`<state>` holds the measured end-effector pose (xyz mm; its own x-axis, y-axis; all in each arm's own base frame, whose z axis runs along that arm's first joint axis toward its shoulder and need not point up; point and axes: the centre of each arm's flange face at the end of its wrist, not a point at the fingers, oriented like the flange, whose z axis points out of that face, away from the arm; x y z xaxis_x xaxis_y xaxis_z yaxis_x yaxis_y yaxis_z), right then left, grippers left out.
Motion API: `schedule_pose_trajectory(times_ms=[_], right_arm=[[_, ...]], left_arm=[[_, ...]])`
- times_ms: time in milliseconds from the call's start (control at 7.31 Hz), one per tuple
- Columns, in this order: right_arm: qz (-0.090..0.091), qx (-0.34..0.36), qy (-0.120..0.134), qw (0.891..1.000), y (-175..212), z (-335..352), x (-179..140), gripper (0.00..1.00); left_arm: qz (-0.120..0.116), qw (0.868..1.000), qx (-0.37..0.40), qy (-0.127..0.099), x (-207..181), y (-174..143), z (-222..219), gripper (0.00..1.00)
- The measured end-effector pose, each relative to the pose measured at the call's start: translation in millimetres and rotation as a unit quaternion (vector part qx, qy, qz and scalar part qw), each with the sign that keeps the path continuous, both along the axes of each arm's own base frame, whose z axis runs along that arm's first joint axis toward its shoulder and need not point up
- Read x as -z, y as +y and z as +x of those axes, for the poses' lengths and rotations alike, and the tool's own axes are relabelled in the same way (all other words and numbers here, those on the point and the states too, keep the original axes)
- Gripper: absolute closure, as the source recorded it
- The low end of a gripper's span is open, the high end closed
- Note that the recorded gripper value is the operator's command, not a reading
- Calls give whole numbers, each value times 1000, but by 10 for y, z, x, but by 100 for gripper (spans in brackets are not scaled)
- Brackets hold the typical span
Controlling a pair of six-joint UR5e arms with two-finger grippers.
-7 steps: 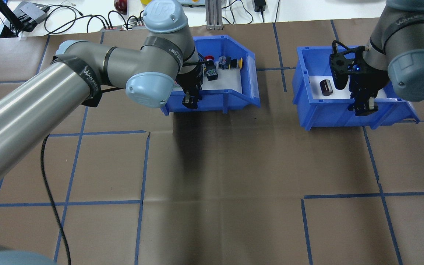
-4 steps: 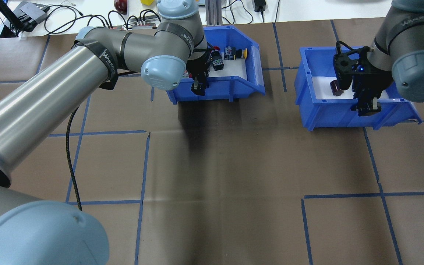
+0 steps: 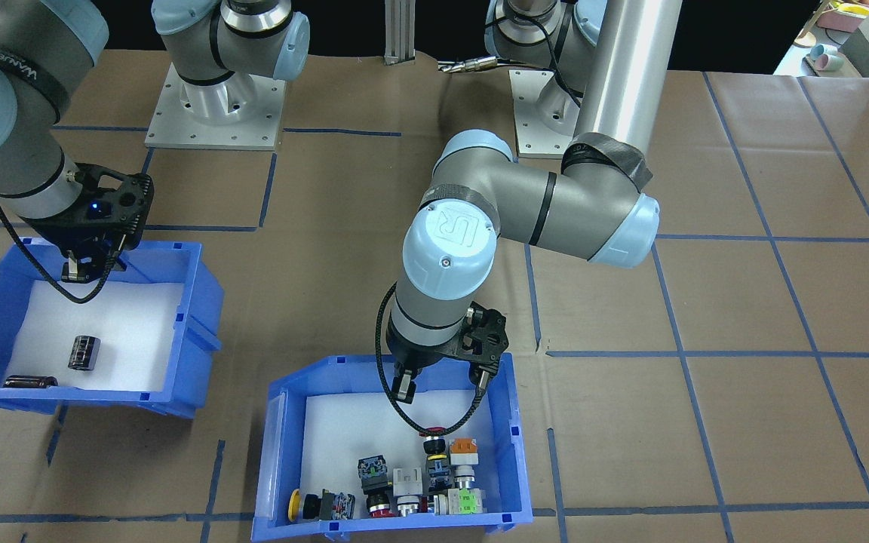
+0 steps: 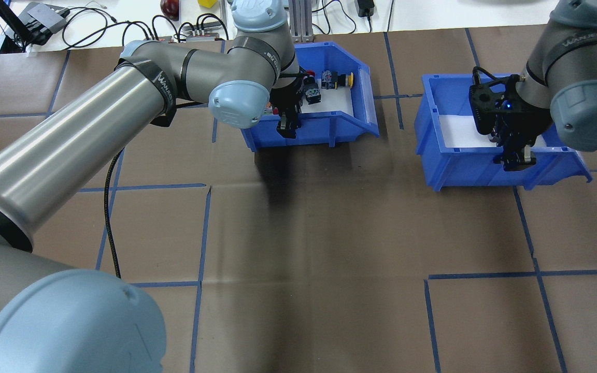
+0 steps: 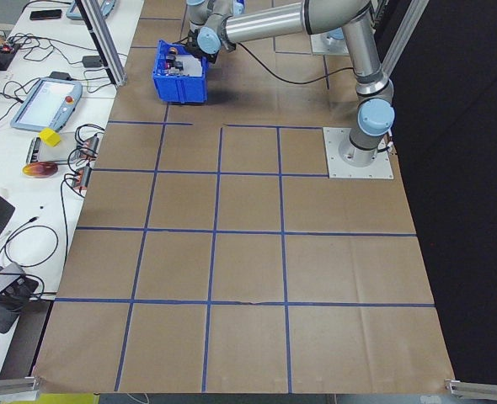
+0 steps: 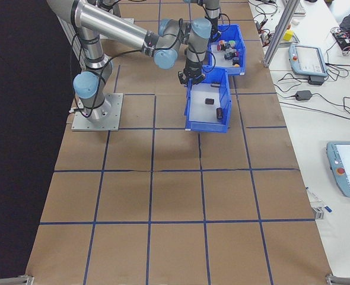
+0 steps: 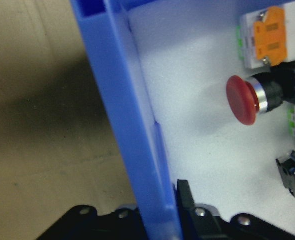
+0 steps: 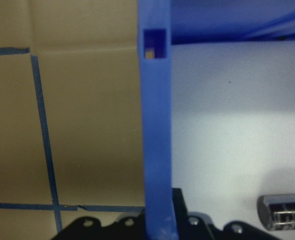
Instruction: Place button box in front
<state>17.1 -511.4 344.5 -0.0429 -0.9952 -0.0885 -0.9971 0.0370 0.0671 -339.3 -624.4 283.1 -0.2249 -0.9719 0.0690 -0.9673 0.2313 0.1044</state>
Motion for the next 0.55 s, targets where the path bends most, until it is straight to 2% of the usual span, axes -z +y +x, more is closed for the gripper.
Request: schedule_pose_trajectory(times_ms=[137,274,547], right_arm=[[0,0,0,1000,4,0,9,91],[1,0,0,1000,5,-1,12,91],[1,0,-1,1000,10,5,16,90]], left_arm=[[0,1000,0,-1,1,7,-5,24],[0,1000,0,-4,-24,26,2,1],[2,1000,-16,-12,-78,66,29,3]])
